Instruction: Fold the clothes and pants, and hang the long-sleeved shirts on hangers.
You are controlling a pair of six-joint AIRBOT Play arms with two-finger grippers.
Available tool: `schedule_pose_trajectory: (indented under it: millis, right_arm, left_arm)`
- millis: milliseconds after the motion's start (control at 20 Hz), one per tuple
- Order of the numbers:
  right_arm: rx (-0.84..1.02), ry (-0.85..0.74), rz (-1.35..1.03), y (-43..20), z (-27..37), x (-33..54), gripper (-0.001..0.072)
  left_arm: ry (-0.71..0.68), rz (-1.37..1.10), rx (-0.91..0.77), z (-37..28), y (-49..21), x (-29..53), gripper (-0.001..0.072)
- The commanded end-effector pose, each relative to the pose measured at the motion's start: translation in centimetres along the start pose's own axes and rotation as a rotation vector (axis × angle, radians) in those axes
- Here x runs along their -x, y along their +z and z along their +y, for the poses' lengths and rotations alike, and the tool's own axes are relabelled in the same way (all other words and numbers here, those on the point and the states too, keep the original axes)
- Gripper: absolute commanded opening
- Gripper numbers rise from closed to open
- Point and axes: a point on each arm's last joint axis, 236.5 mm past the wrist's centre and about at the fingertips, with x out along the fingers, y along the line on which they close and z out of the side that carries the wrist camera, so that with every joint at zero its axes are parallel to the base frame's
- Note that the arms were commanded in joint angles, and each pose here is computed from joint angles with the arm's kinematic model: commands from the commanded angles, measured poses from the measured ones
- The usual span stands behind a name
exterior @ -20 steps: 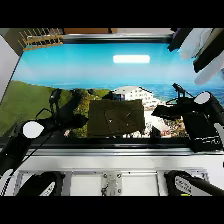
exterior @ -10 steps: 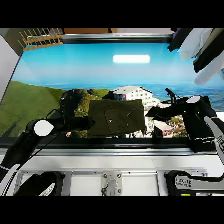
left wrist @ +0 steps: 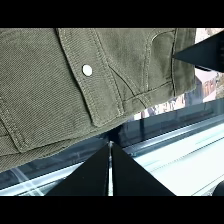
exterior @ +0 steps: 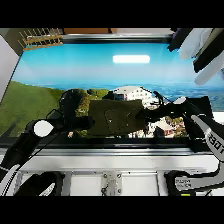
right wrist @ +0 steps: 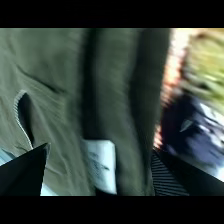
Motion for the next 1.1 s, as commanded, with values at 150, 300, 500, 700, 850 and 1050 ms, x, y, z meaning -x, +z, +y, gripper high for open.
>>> schedule_pose_trajectory:
  millis: [150,300,500,700,850,1050]
  right_arm:
    - [0.009,0.034,-0.018,0.3,2.9,-3.5,0.0696]
    - [0.029,0.040,-0.002,-0.2,3.9,-4.5,0.0428]
    - [0.059,0.036,-0.021,0.3,4.4,-3.8,0.0048]
    - [0.054,-0.148,-0.197,5.2,2.8,5.4,0.0047]
    - [-0.030,-0.341,-0.403,7.6,-0.9,17.1,0.0047]
    - [-0.225,-0.433,-0.685,6.7,-5.8,29.8,0.0047]
  left_arm:
    - [-0.001,-0.001,-0.003,0.0,0.0,0.0,0.0021]
    - [-0.001,-0.001,-0.003,0.0,0.0,0.0,0.0021]
    - [-0.001,0.000,-0.003,0.0,0.0,0.0,0.0021]
    - [-0.001,-0.001,-0.003,0.0,0.0,0.0,0.0020]
    - [0.000,-0.001,-0.004,0.0,0.0,0.0,0.0021]
    - [0.000,-0.001,-0.004,0.0,0.0,0.0,0.0020]
